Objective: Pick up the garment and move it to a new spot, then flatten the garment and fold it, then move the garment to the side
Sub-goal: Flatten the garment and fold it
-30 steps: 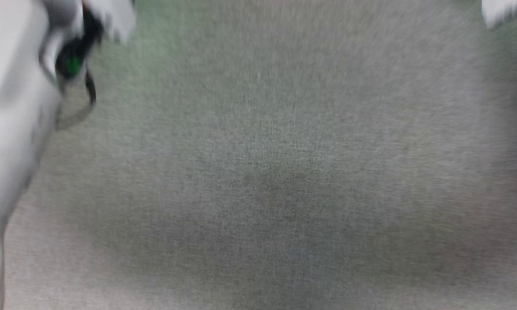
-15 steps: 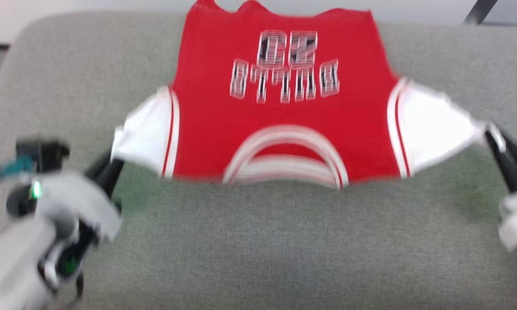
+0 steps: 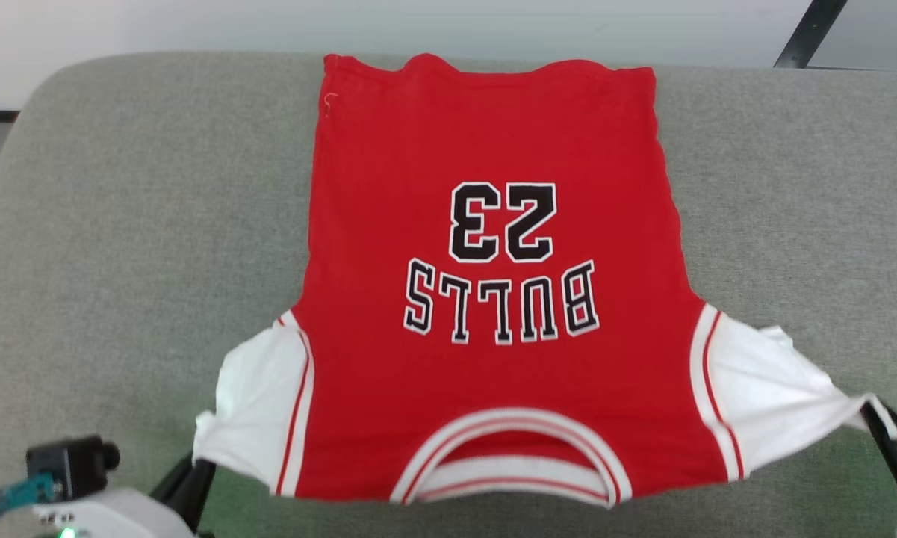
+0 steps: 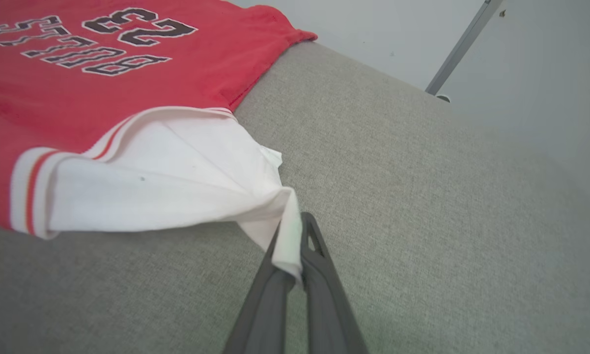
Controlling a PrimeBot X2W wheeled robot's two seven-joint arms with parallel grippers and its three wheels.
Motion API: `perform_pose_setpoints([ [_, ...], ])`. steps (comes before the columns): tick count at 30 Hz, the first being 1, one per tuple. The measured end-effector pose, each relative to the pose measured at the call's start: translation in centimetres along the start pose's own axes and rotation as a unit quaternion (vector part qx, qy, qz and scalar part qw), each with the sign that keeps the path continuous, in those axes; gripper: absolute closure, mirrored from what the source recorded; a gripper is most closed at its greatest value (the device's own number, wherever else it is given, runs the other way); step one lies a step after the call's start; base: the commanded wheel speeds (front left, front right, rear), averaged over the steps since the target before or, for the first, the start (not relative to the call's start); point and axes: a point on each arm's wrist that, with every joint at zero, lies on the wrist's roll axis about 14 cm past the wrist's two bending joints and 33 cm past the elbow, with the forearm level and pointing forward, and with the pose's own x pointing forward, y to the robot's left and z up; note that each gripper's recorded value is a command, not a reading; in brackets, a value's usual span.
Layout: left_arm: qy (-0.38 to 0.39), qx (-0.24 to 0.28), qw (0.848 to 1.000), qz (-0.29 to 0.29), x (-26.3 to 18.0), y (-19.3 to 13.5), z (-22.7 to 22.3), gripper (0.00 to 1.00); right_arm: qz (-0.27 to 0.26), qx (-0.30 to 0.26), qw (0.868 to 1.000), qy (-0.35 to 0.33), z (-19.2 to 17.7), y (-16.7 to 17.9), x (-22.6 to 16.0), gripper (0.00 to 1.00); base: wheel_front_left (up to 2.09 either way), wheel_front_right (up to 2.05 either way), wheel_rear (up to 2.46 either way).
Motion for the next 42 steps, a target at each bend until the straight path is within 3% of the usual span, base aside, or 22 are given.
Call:
perform_pose_setpoints([
  [12,0.016,-0.033,0.999,0.016,-0.7,-0.1,-2.6,1.00,0.004,0.087,0.991,0.103,-4.1,2.0,-0.5,1.00,0.00,0.00,0.00],
  [13,0.019,-0.037,0.999,0.013,-0.6,-0.3,-2.9,1.00,0.005,0.100,0.988,0.118,-4.7,2.3,-0.5,0.78,0.00,0.00,0.00],
  [14,0.020,-0.041,0.999,0.012,-0.4,-0.3,-3.1,1.00,0.009,0.105,0.986,0.130,-5.1,2.6,-0.3,0.12,0.00,0.00,0.00],
  [15,0.021,-0.044,0.999,0.010,-0.2,-0.5,-3.2,1.00,0.006,0.117,0.984,0.137,-5.2,2.6,0.0,0.00,0.00,0.00,0.00],
  [20,0.024,-0.046,0.999,0.001,0.6,-0.9,-3.5,1.00,0.024,0.137,0.976,0.169,-5.2,3.2,0.6,0.00,0.00,0.00,0.00],
  [26,0.023,-0.045,0.999,-0.001,1.2,-1.0,-3.6,1.00,0.026,0.135,0.979,0.152,-2.8,2.2,1.1,0.00,0.00,0.00,0.00],
  [35,0.019,-0.044,0.999,-0.014,2.3,-1.8,-3.4,1.00,0.020,0.072,0.997,0.012,6.3,0.2,5.3,0.00,0.00,0.00,0.00],
  [42,0.009,-0.038,0.999,-0.032,3.4,-2.8,-2.9,1.00,0.023,0.033,0.997,-0.066,12.5,-0.9,12.1,0.00,0.00,0.00,0.00],
])
